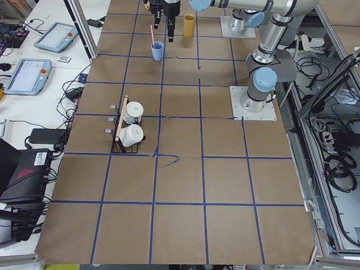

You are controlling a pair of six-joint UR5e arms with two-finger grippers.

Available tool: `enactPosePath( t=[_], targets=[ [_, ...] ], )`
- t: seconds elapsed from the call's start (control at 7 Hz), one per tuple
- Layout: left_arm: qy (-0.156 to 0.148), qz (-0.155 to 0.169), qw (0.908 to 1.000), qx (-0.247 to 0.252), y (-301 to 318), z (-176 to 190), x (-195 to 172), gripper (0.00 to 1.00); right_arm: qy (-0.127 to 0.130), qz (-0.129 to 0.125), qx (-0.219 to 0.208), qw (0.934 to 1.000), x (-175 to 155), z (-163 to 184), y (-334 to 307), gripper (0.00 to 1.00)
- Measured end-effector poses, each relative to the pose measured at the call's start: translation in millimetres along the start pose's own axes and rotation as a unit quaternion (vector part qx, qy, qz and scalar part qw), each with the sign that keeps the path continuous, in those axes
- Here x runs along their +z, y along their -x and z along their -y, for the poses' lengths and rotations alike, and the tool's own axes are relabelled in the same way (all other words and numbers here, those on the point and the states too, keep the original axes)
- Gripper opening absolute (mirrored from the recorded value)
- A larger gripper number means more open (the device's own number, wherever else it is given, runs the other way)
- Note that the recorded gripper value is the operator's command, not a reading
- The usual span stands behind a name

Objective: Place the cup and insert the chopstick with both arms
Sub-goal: 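Lower the pink chopstick into the light blue cup with the right gripper, then open the right gripper and lift it away from the cup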

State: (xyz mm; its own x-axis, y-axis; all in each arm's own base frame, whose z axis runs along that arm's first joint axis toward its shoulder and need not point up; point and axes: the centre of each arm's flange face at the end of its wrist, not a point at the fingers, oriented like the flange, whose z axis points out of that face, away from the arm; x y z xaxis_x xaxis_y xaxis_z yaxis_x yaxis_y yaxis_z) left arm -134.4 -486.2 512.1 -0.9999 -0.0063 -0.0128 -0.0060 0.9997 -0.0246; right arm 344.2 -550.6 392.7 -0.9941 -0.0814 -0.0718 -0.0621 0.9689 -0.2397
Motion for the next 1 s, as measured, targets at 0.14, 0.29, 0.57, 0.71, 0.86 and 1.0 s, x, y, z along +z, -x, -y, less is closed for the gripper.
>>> enactPosePath(
  t=[0.14, 0.29, 0.57, 0.71, 0.86, 1.0],
  targets=[
    [0.001, 0.0, 1.0, 0.0, 0, 0, 1, 1.0, -0.007, 0.002, 0.001, 1.0, -7, 3, 0, 0.6],
    [0.001, 0.0, 1.0, 0.0, 0, 0, 1, 1.0, -0.015, 0.003, 0.001, 0.9999, -19, 11, -1, 0.61],
    [0.0, -0.003, 1.0, -0.001, 0, 0, 1, 1.0, 0.016, -0.007, -0.01, 0.9998, -51, 19, -29, 0.63],
    [-0.001, -0.009, 1.0, -0.003, -1, 0, 1, 1.0, 0.051, -0.017, -0.026, 0.9982, -70, 17, -64, 0.7],
    [-0.004, -0.014, 0.9999, -0.005, -2, 1, 1, 1.0, 0.087, -0.023, -0.053, 0.9945, -94, 9, -108, 0.93],
    [-0.005, -0.016, 0.9998, -0.006, -3, 1, 2, 1.0, 0.103, -0.024, -0.073, 0.9918, -127, -3, -147, 1.0]
  ],
)
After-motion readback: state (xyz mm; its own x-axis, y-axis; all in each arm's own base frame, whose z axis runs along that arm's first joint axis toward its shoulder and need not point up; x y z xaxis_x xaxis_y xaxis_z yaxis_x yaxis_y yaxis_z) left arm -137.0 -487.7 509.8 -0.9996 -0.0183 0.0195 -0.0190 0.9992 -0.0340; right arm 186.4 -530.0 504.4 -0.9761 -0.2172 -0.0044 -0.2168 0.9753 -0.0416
